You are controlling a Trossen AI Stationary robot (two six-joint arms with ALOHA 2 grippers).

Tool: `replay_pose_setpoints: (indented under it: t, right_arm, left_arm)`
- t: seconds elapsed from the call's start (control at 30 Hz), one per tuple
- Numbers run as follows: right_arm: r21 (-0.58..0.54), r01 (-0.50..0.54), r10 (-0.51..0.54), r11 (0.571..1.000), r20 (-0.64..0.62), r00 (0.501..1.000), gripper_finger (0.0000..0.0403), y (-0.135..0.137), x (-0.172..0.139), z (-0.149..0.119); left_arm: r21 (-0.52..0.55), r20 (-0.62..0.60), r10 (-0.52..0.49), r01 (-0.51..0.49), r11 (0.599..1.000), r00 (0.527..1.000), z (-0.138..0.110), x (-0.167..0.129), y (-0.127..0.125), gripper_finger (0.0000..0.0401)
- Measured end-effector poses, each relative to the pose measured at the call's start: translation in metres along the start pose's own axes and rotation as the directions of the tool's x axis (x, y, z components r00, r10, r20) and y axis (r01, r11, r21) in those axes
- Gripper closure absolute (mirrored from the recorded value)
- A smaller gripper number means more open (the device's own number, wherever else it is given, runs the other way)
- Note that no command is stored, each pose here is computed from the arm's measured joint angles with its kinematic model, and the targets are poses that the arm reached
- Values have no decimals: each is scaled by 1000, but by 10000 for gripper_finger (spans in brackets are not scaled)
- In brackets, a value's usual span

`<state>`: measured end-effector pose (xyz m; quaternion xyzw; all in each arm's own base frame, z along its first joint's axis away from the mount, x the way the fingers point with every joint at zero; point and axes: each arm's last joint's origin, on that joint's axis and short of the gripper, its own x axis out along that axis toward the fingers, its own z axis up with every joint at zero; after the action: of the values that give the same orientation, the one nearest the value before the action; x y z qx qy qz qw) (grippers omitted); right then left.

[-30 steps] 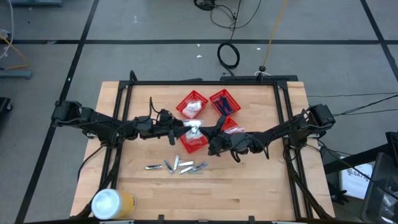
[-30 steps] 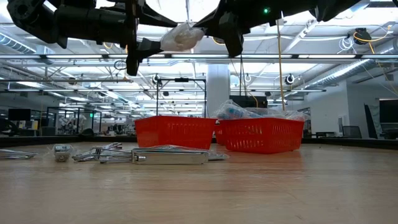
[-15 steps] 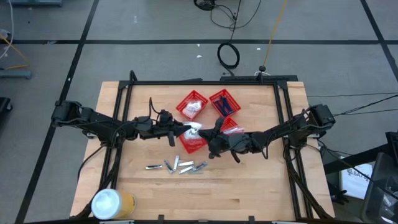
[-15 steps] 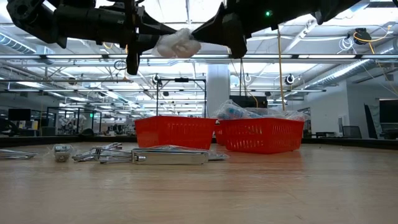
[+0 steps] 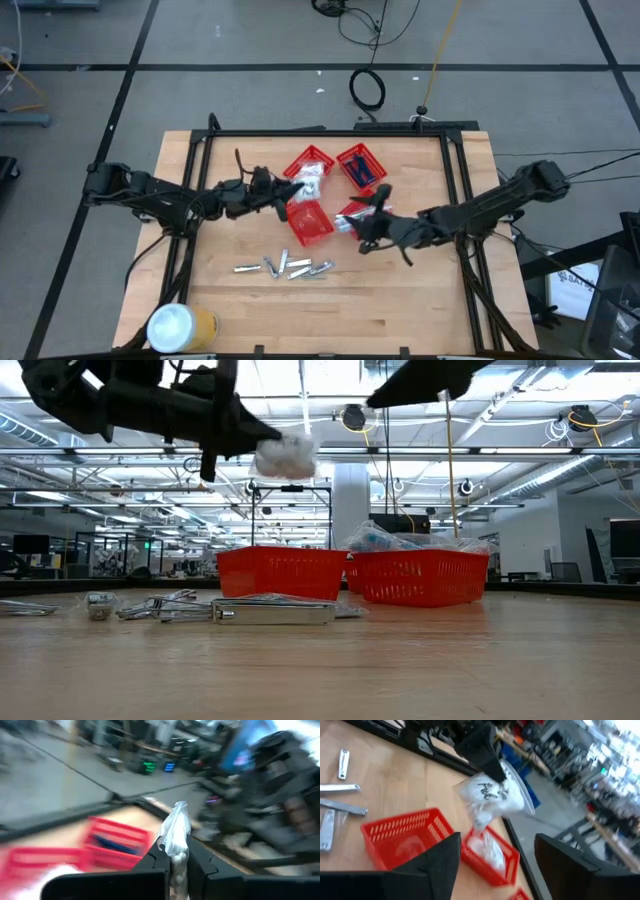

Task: Pick & Place Travel size toiletries
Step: Put the transparent cotton pack into the top left red bin

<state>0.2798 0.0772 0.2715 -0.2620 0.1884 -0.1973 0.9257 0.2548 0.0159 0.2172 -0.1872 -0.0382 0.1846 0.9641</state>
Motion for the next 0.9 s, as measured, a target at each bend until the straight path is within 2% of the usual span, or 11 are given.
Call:
replay_pose_setpoints:
  t: [0.13, 0.23, 0.37, 0.43, 0.57, 0.63, 0.7, 0.77, 0.9]
  right_arm:
    - [75, -9, 13, 997, -54, 998, 152, -17, -15, -5]
    - [91, -10, 17, 996, -79, 997, 155, -21, -21, -13]
    - [106, 10, -1, 994, -87, 996, 165, -25, -25, -32]
    - [131, 25, -15, 991, -74, 997, 170, -27, -27, -44]
    - [154, 57, -57, 986, -4, 998, 178, -32, -33, -59]
    - [174, 66, -74, 983, 38, 997, 182, -34, -37, -64]
    - [186, 75, -90, 980, 73, 993, 184, -37, -41, -69]
    - [200, 82, -104, 976, 100, 990, 186, -39, -45, -72]
    - [216, 89, -118, 972, 126, 985, 189, -42, -50, -78]
  left_arm:
    - [86, -24, 179, -176, 981, 984, 12, 14, 18, 391]
    - [158, -85, 265, -250, 955, 960, 33, 31, 24, 389]
    - [325, -200, 374, -299, 897, 906, 45, 57, 27, 392]
    - [400, -203, 396, -293, 868, 896, 47, 71, 26, 392]
    - [572, -213, 439, -253, 780, 873, 35, 96, 28, 383]
    - [641, -218, 498, -262, 722, 839, 22, 104, 32, 380]
    - [677, -208, 544, -281, 680, 813, 13, 112, 36, 383]
    - [699, -216, 575, -286, 656, 789, 3, 117, 42, 389]
    - [716, -257, 599, -268, 645, 758, -17, 124, 54, 388]
